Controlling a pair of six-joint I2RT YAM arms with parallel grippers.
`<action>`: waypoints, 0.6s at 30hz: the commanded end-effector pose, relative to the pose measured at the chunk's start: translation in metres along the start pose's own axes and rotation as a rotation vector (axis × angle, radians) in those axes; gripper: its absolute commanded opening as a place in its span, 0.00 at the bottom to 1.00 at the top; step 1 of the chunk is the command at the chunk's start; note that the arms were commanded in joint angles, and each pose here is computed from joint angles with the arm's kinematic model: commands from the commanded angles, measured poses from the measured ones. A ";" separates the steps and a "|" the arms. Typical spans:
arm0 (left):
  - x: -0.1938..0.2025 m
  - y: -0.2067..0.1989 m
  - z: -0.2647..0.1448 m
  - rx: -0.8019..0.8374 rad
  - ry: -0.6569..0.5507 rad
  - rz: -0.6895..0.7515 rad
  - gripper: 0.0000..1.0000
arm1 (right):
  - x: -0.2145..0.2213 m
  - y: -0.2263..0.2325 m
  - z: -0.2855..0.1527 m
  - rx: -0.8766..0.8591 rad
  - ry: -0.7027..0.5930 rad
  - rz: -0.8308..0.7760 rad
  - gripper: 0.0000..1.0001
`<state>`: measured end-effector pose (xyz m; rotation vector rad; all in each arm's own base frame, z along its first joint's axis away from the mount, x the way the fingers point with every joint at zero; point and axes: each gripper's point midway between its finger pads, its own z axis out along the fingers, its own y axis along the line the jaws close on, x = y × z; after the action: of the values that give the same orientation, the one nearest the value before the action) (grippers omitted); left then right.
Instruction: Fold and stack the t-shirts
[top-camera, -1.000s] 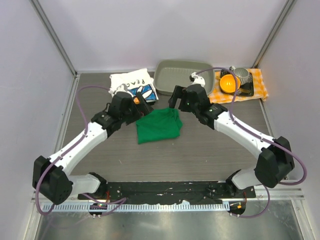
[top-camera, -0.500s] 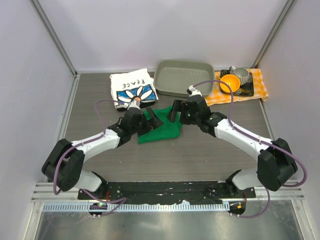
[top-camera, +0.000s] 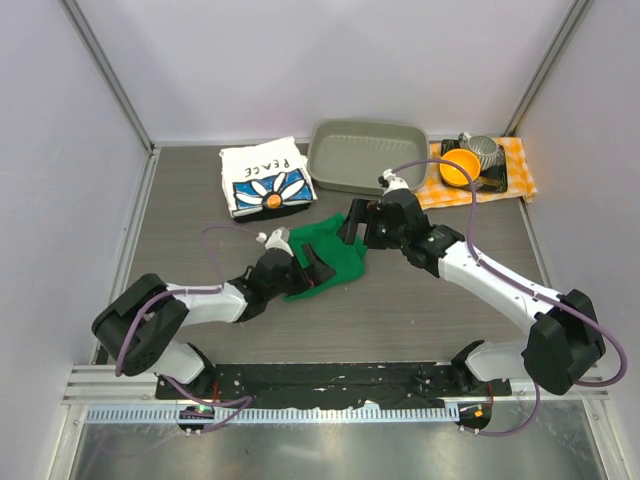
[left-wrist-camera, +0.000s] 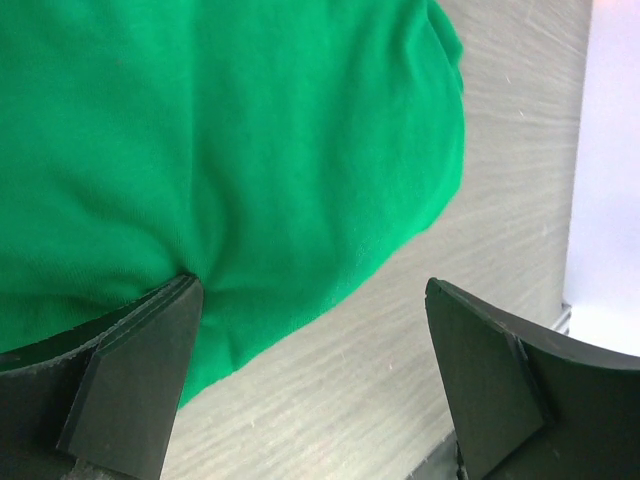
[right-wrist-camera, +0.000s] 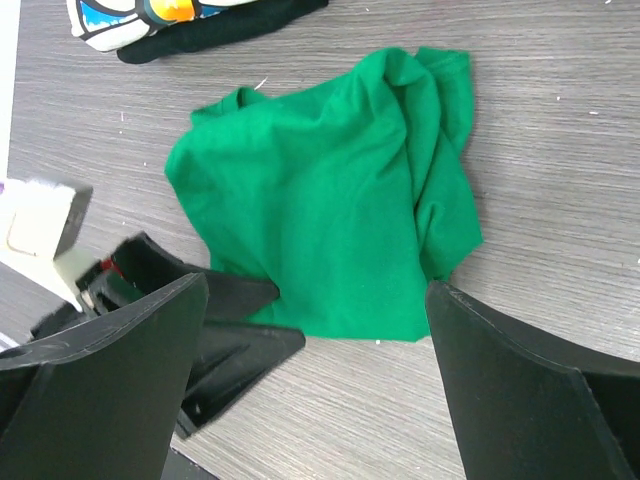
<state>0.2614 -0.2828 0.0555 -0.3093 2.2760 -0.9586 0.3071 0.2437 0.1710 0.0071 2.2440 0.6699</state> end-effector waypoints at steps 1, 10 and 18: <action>0.060 0.034 -0.020 -0.089 0.110 -0.004 1.00 | -0.031 0.023 -0.018 -0.052 -0.059 -0.014 0.97; 0.113 0.015 -0.061 -0.067 0.133 0.084 1.00 | 0.004 0.047 -0.006 -0.179 0.100 0.088 0.95; 0.070 -0.025 -0.103 -0.002 0.018 0.117 1.00 | 0.041 0.061 -0.020 -0.322 0.219 0.196 0.95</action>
<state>0.1303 -0.2984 0.0653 -0.1483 2.3476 -1.0142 0.2719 0.2779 0.1609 0.0043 2.3736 0.9611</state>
